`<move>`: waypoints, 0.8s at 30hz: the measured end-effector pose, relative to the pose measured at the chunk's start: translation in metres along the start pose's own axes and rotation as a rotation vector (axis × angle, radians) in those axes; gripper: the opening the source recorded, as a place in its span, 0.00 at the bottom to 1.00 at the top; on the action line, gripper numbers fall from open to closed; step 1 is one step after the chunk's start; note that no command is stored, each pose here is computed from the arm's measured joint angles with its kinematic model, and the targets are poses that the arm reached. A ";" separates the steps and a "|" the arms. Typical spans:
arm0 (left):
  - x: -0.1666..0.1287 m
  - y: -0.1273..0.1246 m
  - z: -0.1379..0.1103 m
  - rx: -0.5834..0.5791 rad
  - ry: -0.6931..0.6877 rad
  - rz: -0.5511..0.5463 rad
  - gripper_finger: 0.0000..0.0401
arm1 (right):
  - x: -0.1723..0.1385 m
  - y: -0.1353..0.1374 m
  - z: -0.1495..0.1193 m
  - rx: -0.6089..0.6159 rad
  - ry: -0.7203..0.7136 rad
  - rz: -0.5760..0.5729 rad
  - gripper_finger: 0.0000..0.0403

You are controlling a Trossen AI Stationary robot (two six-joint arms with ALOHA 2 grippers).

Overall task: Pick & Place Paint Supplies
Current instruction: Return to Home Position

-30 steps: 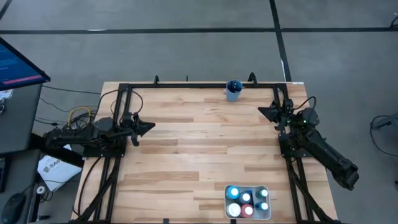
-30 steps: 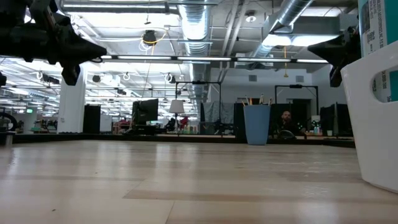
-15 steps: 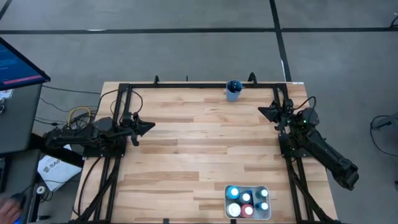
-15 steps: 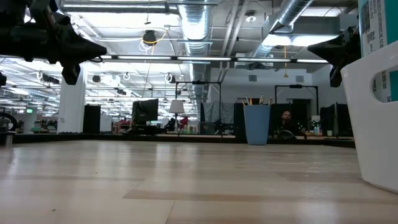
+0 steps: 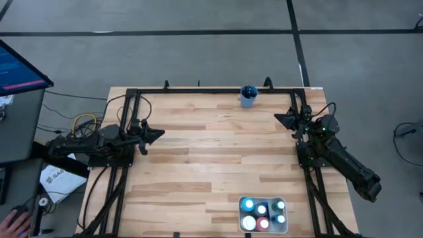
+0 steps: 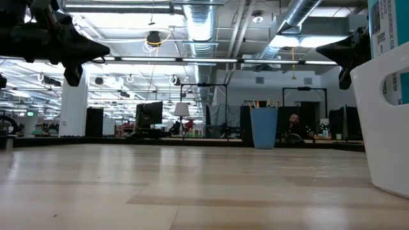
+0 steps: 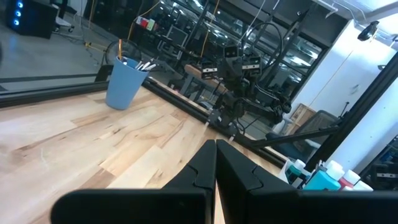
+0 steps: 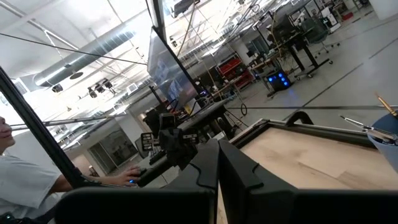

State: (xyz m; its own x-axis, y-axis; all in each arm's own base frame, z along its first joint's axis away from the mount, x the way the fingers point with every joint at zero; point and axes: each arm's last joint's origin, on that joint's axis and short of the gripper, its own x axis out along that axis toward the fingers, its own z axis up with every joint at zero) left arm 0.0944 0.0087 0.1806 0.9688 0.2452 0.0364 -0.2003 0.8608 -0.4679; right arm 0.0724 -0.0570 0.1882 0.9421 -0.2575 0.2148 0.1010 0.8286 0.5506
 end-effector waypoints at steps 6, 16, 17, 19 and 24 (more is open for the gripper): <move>0.000 0.000 0.000 -0.001 -0.002 -0.002 0.00 | 0.000 0.000 0.000 0.000 0.000 0.000 0.00; 0.000 -0.001 0.001 -0.002 -0.007 -0.007 0.00 | 0.000 0.000 0.000 0.000 0.000 0.000 0.00; 0.000 -0.001 0.001 -0.002 -0.007 -0.007 0.00 | 0.000 0.000 0.000 0.000 0.000 0.000 0.00; 0.000 -0.001 0.001 -0.002 -0.007 -0.007 0.00 | 0.000 0.000 0.000 0.000 0.000 0.000 0.00; 0.000 -0.001 0.001 -0.002 -0.007 -0.007 0.00 | 0.000 0.000 0.000 0.000 0.000 0.000 0.00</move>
State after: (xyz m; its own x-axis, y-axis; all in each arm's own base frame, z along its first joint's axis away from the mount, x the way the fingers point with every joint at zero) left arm 0.0943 0.0086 0.1815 0.9690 0.2428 0.0459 -0.1936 0.8614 -0.4695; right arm 0.0725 -0.0570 0.1881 0.9421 -0.2576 0.2145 0.1011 0.8285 0.5508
